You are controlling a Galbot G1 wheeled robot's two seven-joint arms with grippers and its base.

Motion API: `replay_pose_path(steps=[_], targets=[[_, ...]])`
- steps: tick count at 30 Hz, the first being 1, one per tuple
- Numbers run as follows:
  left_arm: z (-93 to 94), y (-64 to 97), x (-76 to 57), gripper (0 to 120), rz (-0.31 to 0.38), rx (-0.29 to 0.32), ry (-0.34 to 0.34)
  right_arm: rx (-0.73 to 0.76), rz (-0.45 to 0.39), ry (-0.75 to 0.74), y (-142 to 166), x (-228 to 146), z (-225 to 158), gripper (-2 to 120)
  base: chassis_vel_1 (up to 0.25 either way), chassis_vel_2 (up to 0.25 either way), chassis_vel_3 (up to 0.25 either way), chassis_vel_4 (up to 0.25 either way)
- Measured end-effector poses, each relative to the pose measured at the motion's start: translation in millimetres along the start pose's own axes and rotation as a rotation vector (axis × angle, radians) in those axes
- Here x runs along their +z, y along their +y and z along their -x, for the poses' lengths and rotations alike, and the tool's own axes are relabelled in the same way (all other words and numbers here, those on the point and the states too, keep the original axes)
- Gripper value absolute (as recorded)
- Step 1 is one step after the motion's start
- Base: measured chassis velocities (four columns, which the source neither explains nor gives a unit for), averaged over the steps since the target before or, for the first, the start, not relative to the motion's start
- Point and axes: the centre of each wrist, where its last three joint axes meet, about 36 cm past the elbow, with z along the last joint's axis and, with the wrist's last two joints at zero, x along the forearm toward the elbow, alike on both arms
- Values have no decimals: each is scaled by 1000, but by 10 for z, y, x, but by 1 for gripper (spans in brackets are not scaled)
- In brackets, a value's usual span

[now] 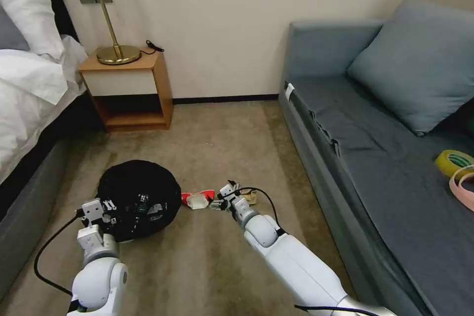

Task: Pick up the trash bin, then pick up the garbage on the floor and place it into the trash bin.

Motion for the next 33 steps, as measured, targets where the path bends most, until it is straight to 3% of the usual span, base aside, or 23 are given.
replay_pose_path(steps=[9,33], targets=[[31,107,5,4,6,-33,1,-31,-21,-9,91,15,-31,100,-131,142,142,-135],[57,149,-79,4,-44,-61,23,-130,-31,16,323,252,-147,100,-128,131,132,-139]])
